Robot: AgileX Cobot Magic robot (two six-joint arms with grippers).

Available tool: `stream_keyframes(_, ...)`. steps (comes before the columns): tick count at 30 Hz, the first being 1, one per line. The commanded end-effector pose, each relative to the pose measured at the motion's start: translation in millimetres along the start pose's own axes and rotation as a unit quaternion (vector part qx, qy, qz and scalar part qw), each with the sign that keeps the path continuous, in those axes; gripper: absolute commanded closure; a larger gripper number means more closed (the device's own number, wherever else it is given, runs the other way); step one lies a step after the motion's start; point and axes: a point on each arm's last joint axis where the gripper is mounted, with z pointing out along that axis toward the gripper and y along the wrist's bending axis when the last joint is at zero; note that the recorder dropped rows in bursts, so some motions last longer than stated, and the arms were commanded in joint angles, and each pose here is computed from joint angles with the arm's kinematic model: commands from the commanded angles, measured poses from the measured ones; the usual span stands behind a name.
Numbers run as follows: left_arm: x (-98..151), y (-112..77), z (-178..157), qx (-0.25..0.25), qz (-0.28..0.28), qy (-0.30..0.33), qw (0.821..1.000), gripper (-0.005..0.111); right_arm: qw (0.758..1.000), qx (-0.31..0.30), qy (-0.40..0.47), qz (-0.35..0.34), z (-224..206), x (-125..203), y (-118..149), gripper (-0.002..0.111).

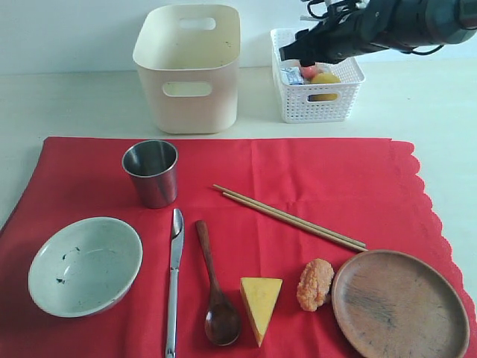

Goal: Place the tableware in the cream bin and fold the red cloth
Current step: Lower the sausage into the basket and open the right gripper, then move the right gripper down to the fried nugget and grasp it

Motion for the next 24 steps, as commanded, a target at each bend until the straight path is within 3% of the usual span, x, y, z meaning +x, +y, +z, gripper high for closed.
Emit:
stream_keyframes(1, -0.1, -0.3, -0.5, 0.003, 0.0, -0.002, 1.0, 0.104, 1.0, -0.014, -0.005, -0.003, -27.0, -24.3, 1.8, 0.051)
stream_keyframes(12, -0.1, -0.3, -0.5, 0.003, 0.0, -0.002, 1.0, 0.104, 0.997, -0.065, 0.034, -0.028, -99.3, -59.7, 10.8, 0.056)
stream_keyframes(24, -0.1, -0.3, -0.5, 0.003, 0.0, -0.002, 1.0, 0.104, 0.988, -0.1, 0.089, -0.078, -193.9, -80.7, 17.1, 0.104)
